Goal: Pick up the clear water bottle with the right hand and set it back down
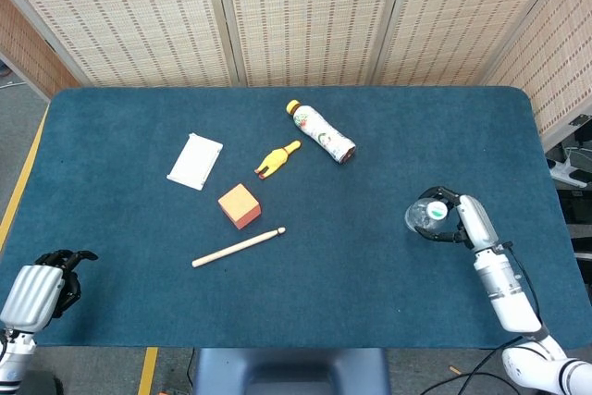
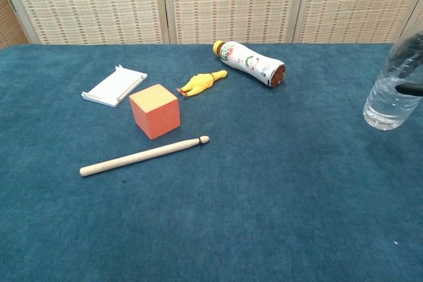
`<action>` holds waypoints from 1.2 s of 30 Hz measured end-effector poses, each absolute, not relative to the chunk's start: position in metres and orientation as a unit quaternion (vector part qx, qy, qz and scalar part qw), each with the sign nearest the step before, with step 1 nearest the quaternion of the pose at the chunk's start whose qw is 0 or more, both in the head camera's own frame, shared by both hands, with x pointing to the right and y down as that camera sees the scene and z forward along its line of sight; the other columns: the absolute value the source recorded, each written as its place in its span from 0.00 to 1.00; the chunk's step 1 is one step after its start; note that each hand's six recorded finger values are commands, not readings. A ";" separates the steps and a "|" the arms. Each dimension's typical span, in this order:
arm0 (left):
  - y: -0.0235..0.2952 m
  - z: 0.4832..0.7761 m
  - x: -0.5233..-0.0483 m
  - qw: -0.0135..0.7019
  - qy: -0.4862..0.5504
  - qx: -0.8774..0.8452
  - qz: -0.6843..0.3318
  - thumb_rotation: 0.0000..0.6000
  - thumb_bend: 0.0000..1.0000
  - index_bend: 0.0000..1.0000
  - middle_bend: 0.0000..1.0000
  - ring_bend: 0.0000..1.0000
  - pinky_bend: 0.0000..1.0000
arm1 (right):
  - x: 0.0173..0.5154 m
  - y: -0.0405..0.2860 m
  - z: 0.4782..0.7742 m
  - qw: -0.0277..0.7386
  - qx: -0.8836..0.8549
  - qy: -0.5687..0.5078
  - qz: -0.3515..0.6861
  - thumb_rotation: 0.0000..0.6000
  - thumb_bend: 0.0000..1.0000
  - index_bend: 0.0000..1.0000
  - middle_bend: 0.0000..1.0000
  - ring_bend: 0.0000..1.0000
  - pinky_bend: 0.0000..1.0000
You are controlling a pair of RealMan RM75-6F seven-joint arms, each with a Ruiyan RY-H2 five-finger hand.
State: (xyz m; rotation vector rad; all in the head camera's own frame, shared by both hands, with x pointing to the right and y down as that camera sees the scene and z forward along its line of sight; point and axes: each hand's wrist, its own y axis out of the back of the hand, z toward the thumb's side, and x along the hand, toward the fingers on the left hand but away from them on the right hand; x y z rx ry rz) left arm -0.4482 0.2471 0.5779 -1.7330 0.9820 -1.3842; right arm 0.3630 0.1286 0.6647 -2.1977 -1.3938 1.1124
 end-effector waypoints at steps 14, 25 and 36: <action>0.247 0.577 -0.448 0.348 0.382 -0.670 -0.532 1.00 0.46 0.36 0.45 0.34 0.42 | 0.347 0.136 0.660 0.103 -0.789 -0.486 0.362 1.00 0.36 0.83 0.73 0.64 0.61; 0.248 0.578 -0.448 0.349 0.380 -0.670 -0.534 1.00 0.46 0.36 0.45 0.34 0.42 | 0.375 0.129 0.686 0.168 -0.746 -0.486 0.423 1.00 0.36 0.83 0.73 0.64 0.61; 0.247 0.578 -0.448 0.349 0.381 -0.669 -0.534 1.00 0.46 0.36 0.45 0.34 0.42 | 0.337 0.129 0.628 0.187 -0.783 -0.501 0.318 1.00 0.36 0.83 0.73 0.64 0.61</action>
